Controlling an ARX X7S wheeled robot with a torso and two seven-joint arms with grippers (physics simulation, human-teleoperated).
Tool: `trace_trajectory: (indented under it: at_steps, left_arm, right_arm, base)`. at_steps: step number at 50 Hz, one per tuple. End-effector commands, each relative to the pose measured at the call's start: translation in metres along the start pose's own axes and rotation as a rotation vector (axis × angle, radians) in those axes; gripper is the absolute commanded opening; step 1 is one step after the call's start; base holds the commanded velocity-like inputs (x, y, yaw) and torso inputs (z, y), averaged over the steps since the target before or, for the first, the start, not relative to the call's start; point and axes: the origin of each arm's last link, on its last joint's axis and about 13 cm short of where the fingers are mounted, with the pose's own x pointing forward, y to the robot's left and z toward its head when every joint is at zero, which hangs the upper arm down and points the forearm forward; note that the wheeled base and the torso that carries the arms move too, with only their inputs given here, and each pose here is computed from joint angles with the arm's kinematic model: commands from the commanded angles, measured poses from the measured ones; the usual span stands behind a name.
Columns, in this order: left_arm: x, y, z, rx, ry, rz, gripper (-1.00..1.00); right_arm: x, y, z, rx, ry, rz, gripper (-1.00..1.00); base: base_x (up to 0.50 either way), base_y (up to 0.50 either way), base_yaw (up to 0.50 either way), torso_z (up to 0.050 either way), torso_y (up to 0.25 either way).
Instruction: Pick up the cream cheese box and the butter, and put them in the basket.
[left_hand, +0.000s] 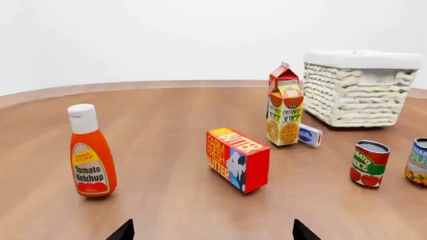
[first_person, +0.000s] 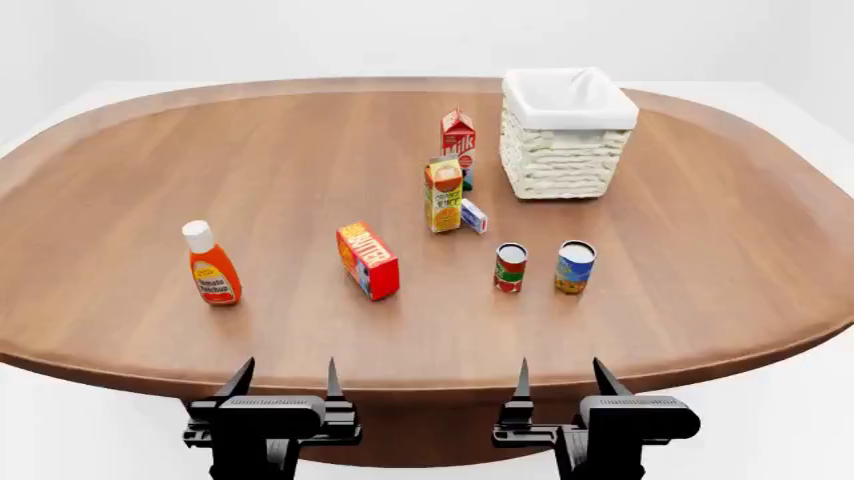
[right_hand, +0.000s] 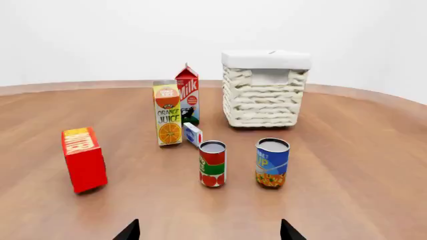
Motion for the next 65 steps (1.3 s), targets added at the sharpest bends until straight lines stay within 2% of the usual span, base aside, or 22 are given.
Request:
trace_trajectory:
  at_steps: [1, 14, 24, 27, 36, 41, 42, 43, 48, 51, 53, 57, 65]
  left_arm:
    - [0.0, 0.0, 0.0, -0.007, 0.002, -0.003, 1.0]
    - [0.0, 0.001, 0.001, -0.019, 0.001, -0.007, 1.0]
    - [-0.001, 0.0, 0.001, 0.016, -0.007, -0.007, 1.0]
    - [-0.001, 0.001, 0.002, -0.016, -0.014, -0.003, 1.0]
    - [-0.002, 0.001, 0.007, -0.024, -0.031, 0.001, 1.0]
    - [-0.006, 0.007, 0.03, -0.003, -0.154, 0.04, 1.0]
    - [-0.008, 0.01, 0.041, 0.002, -0.21, 0.058, 1.0]
    - [-0.009, 0.01, 0.041, 0.002, -0.21, 0.058, 1.0]
    - [-0.02, 0.024, 0.077, 0.019, -0.429, 0.173, 1.0]
    - [-0.028, 0.029, 0.093, 0.041, -0.531, 0.226, 1.0]
    - [-0.033, 0.033, 0.103, 0.06, -0.59, 0.261, 1.0]
    - [-0.039, 0.041, 0.112, 0.046, -0.644, 0.305, 1.0]
    - [-0.049, 0.048, 0.127, 0.053, -0.737, 0.365, 1.0]
  right_arm:
    - [-0.001, 0.001, -0.001, 0.005, -0.004, 0.005, 1.0]
    - [-0.001, 0.001, -0.001, -0.009, 0.018, 0.007, 1.0]
    - [-0.001, 0.001, -0.002, -0.011, 0.023, 0.008, 1.0]
    - [-0.001, 0.002, -0.002, -0.011, 0.023, 0.007, 1.0]
    - [-0.002, 0.001, 0.005, -0.005, 0.004, 0.005, 1.0]
    - [-0.002, -0.003, 0.027, 0.025, -0.087, -0.034, 1.0]
    - [-0.003, -0.006, 0.035, 0.026, -0.114, -0.052, 1.0]
    - [-0.003, -0.007, 0.04, 0.044, -0.141, -0.072, 1.0]
    - [-0.007, -0.019, 0.073, 0.119, -0.344, -0.174, 1.0]
    - [-0.011, -0.023, 0.087, 0.062, -0.441, -0.211, 1.0]
    - [-0.015, -0.025, 0.099, 0.071, -0.516, -0.214, 1.0]
    - [-0.021, -0.029, 0.114, 0.009, -0.613, -0.249, 1.0]
    - [-0.026, -0.031, 0.125, 0.046, -0.684, -0.238, 1.0]
  base:
    - [0.0, 0.0, 0.0, 0.0, 0.0]
    - [0.0, 0.0, 0.0, 0.0, 0.0]
    - [0.0, 0.0, 0.0, 0.0, 0.0]
    - [0.0, 0.0, 0.0, 0.0, 0.0]
    - [0.0, 0.0, 0.0, 0.0, 0.0]
    - [0.0, 0.0, 0.0, 0.0, 0.0]
    - [0.0, 0.0, 0.0, 0.0, 0.0]
    - [0.0, 0.0, 0.0, 0.0, 0.0]
    - [0.0, 0.0, 0.0, 0.0, 0.0]
    - [0.0, 0.0, 0.0, 0.0, 0.0]
    - [0.0, 0.0, 0.0, 0.0, 0.0]
    - [0.0, 0.0, 0.0, 0.0, 0.0]
    - [0.0, 0.0, 0.0, 0.0, 0.0]
